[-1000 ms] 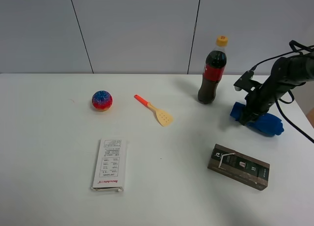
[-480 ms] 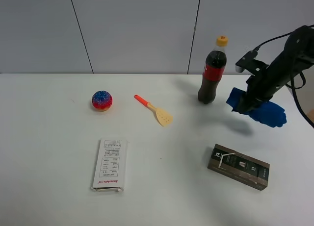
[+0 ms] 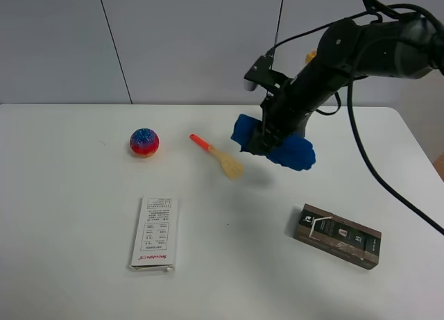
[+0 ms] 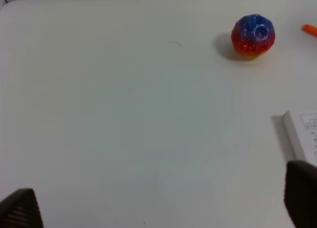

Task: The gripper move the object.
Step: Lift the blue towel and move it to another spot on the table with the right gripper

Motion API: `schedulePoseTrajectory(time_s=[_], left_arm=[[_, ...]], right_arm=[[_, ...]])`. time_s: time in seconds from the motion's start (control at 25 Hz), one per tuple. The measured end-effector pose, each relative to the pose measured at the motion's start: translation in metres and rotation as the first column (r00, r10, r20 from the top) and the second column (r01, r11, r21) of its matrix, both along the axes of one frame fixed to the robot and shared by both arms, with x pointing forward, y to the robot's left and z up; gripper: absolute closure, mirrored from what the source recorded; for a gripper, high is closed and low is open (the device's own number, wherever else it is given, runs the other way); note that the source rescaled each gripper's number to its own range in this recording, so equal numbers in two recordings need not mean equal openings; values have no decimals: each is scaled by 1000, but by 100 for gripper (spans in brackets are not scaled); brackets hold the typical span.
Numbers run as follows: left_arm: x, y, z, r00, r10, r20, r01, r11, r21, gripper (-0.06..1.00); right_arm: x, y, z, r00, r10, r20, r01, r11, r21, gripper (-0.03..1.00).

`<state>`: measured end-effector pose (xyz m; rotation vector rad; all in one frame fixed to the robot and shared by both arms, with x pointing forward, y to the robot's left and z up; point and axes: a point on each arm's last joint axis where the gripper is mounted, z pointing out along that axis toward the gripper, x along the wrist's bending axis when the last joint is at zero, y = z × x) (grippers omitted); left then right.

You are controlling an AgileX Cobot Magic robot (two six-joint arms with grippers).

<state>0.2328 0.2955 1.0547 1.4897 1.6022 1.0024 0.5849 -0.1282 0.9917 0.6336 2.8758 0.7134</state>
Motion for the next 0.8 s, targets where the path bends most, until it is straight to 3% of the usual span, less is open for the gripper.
schedulePoseTrajectory(time_s=[0.16, 0.32, 0.64, 0.68, 0.72, 0.8], left_arm=[[0, 0, 0, 1000, 0, 0, 0, 1000, 0, -6], [0, 0, 0, 1000, 0, 0, 0, 1000, 0, -6], [0, 0, 0, 1000, 0, 0, 0, 1000, 0, -6], [0, 0, 0, 1000, 0, 0, 0, 1000, 0, -6], [0, 0, 0, 1000, 0, 0, 0, 1000, 0, -6], [0, 0, 0, 1000, 0, 0, 0, 1000, 0, -6]], right_arm=[[1, 41, 0, 996, 94, -3, -94, 995, 12, 97], [-6, 69, -20, 987, 148, -65, -148, 989, 0, 97], [-9, 78, -50, 978, 170, -123, -180, 981, -71, 97], [-9, 79, -51, 977, 170, -126, -180, 981, -73, 94], [-10, 79, -50, 977, 166, -130, -177, 982, -73, 83], [-11, 79, -50, 979, 145, -146, -156, 985, -71, 54]])
